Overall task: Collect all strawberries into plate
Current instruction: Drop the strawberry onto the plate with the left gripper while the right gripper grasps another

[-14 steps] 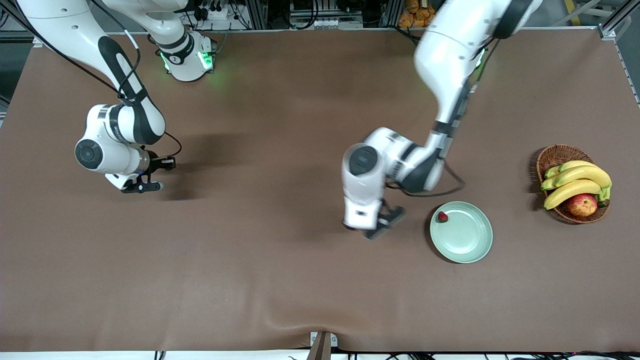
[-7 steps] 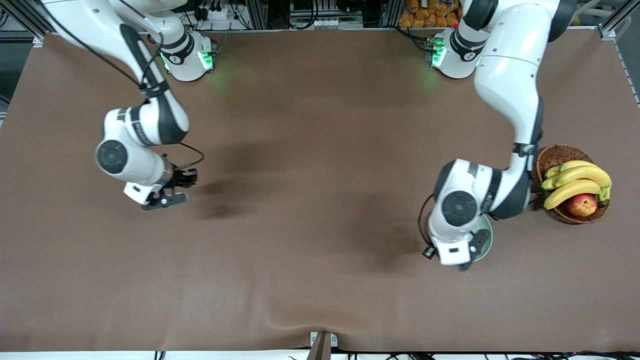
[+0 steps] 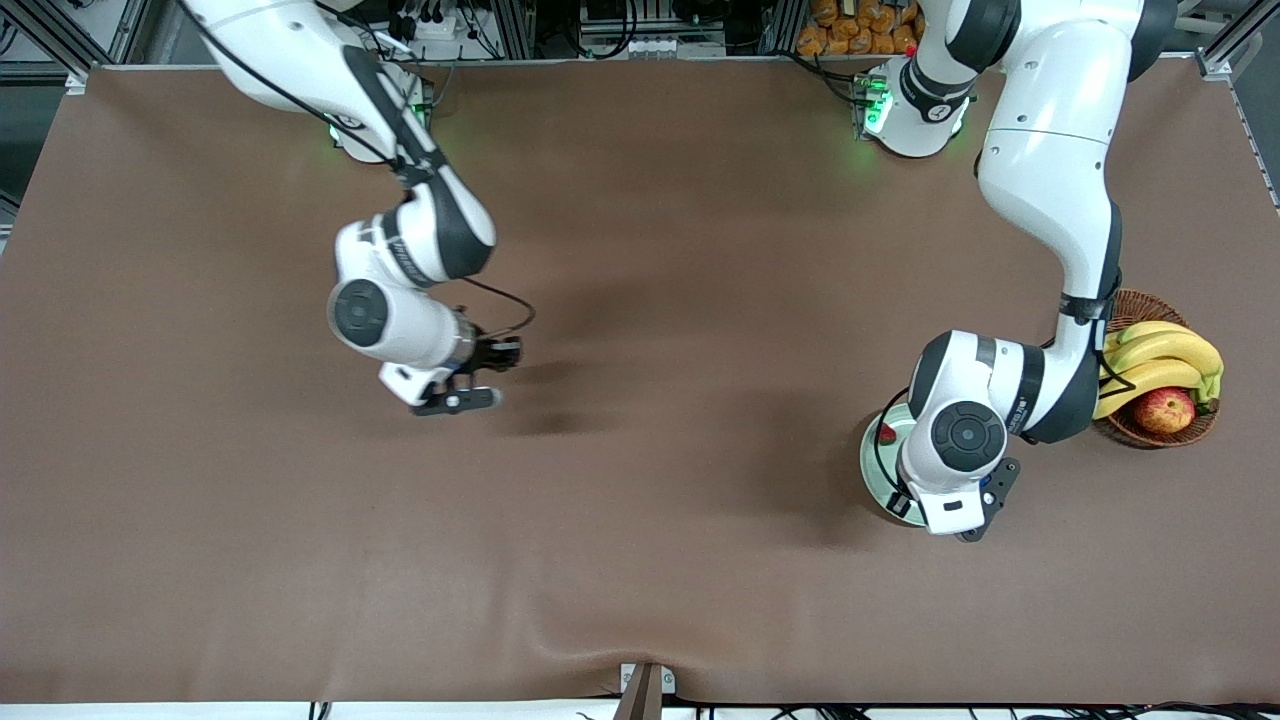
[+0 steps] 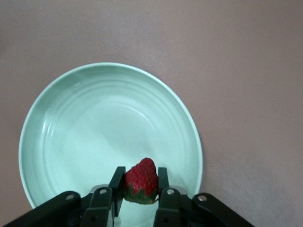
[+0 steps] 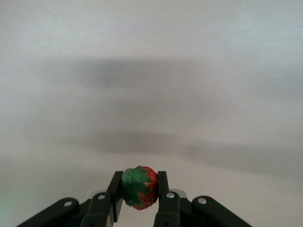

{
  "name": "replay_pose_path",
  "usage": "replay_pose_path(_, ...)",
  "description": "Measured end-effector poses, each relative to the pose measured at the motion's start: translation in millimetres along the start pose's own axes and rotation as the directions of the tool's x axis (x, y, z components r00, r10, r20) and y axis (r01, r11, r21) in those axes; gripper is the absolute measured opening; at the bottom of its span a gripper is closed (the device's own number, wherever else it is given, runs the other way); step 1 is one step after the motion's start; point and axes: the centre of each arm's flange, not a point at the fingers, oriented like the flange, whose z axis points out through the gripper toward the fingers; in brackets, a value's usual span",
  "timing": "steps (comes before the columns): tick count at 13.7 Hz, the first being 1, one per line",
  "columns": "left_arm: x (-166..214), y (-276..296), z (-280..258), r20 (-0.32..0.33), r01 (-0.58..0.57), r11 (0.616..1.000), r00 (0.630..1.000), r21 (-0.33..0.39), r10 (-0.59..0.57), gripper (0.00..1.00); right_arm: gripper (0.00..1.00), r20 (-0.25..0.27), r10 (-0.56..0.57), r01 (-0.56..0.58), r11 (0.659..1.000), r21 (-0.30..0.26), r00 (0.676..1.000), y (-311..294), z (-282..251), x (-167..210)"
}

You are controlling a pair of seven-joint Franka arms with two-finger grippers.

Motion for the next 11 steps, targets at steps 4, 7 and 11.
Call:
replay_pose_path(4,4.3,-4.4,5.0,-0.002,0.007,1.000,1.000,0.012,-0.007,0.47,0.33,-0.060,0.050,-0.048,0.998,0.031,0.997,-66.0,53.2,8.2)
replay_pose_path(7,-2.6,-1.4,1.5,-0.003,-0.003,1.000,1.000,0.008,0.003,0.78,0.48,-0.085,0.049,-0.047,0.999,0.027,0.995,-75.9,76.5,9.4)
replay_pose_path(11,-18.3,5.9,-7.8,-0.002,-0.027,1.000,1.000,-0.008,0.027,1.00,0.91,-0.126,0.066,-0.061,0.997,0.044,0.990,-69.3,51.4,24.1)
